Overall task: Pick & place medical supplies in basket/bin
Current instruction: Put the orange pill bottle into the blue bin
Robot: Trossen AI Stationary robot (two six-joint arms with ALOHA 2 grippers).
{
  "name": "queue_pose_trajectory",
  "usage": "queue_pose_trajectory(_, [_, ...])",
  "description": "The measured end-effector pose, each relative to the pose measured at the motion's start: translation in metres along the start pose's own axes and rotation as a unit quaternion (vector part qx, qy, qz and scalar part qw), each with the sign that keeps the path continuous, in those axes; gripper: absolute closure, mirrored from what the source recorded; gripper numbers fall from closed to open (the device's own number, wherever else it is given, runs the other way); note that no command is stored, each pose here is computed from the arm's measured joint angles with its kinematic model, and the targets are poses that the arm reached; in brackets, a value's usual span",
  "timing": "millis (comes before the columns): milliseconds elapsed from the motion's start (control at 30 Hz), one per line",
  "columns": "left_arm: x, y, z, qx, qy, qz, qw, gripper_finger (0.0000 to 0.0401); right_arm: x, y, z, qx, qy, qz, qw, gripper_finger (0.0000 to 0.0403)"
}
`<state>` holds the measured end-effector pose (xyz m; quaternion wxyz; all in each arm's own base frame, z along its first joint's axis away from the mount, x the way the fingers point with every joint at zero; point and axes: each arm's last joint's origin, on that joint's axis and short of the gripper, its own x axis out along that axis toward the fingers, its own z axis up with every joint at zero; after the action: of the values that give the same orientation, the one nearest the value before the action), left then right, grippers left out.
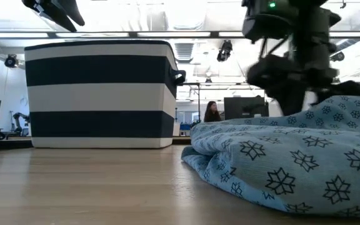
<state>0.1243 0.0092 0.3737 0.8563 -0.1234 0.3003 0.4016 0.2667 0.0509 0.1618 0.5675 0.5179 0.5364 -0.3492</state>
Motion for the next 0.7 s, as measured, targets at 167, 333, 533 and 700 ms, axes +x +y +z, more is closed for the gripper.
queue_pose_trajectory(167, [0.003, -0.003, 0.0, 0.005, 0.004, 0.004, 1.0, 0.0171, -0.014, 0.01, 0.002, -0.023, -0.015, 0.026, 0.999, 0.0251])
queue_pose_trajectory(333, [0.004, -0.004, 0.0, 0.006, 0.006, 0.005, 1.0, 0.0171, -0.044, 0.03, 0.008, -0.065, -0.041, 0.085, 0.993, 0.0251])
queue_pose_trajectory(533, [0.004, -0.004, 0.0, 0.004, 0.004, 0.004, 1.0, 0.0171, -0.116, 0.06, 0.047, -0.101, -0.202, 0.158, 0.961, 0.0251])
queue_pose_trajectory(700, [0.005, -0.005, 0.0, 0.006, 0.005, 0.004, 1.0, 0.0171, -0.194, 0.084, 0.1, -0.118, -0.352, 0.247, 0.895, 0.0251])
